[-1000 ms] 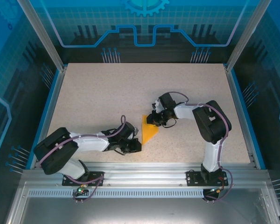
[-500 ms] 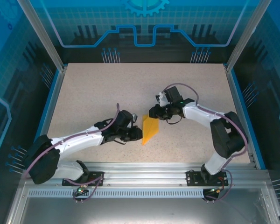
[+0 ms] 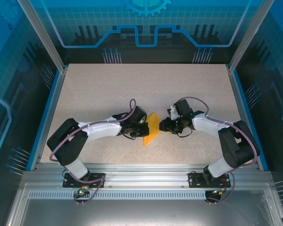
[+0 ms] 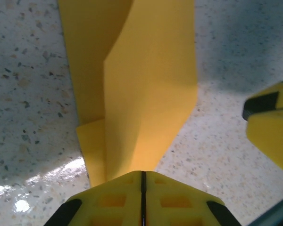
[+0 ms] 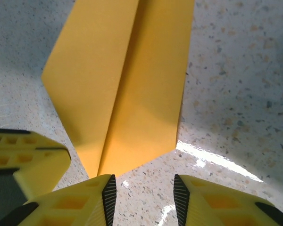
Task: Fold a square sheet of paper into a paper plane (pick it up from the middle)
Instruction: Turn over the paper at the center of the table.
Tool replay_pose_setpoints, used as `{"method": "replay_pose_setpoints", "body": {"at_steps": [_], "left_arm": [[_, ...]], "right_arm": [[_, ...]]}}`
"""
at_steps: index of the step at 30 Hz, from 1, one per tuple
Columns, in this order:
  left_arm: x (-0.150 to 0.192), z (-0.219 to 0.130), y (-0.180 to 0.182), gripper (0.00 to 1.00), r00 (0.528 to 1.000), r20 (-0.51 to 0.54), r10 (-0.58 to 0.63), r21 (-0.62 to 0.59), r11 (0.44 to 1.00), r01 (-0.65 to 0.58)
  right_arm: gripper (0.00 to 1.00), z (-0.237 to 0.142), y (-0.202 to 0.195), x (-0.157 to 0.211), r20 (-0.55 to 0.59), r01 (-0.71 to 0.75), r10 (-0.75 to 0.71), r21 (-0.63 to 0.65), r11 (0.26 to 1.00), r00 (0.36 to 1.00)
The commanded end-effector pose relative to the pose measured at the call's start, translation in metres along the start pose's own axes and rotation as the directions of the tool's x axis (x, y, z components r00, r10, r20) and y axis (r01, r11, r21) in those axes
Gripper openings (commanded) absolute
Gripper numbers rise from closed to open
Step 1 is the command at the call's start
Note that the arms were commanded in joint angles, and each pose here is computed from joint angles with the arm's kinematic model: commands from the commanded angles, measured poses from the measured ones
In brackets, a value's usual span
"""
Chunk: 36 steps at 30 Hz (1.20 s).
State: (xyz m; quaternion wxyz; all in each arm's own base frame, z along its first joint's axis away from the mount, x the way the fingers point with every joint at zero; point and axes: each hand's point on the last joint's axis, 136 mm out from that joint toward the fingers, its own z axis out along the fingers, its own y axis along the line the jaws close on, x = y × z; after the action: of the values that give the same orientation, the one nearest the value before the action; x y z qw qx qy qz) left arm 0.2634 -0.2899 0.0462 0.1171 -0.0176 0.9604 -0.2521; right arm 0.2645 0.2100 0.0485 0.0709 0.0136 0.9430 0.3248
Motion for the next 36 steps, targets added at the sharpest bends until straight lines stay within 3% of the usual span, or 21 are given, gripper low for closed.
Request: {"method": "replay_pose_setpoints", "body": {"at_steps": [1, 17, 36], "left_arm": [[-0.008, 0.002, 0.007, 0.10, 1.000, 0.016, 0.022, -0.049, 0.999, -0.021], [-0.007, 0.021, 0.023, 0.10, 1.000, -0.015, 0.023, -0.086, 0.996, -0.024], [0.010, 0.030, 0.042, 0.10, 0.997, -0.057, -0.047, -0.074, 0.996, 0.042]], "right_arm": [[0.42, 0.002, 0.007, 0.002, -0.004, 0.006, -0.006, -0.024, 1.000, 1.000], [0.49, 0.019, 0.003, 0.007, -0.048, -0.001, 0.000, -0.011, 1.000, 0.999], [0.48, 0.036, 0.011, 0.001, -0.067, -0.032, 0.030, -0.030, 0.999, 0.997]]}}
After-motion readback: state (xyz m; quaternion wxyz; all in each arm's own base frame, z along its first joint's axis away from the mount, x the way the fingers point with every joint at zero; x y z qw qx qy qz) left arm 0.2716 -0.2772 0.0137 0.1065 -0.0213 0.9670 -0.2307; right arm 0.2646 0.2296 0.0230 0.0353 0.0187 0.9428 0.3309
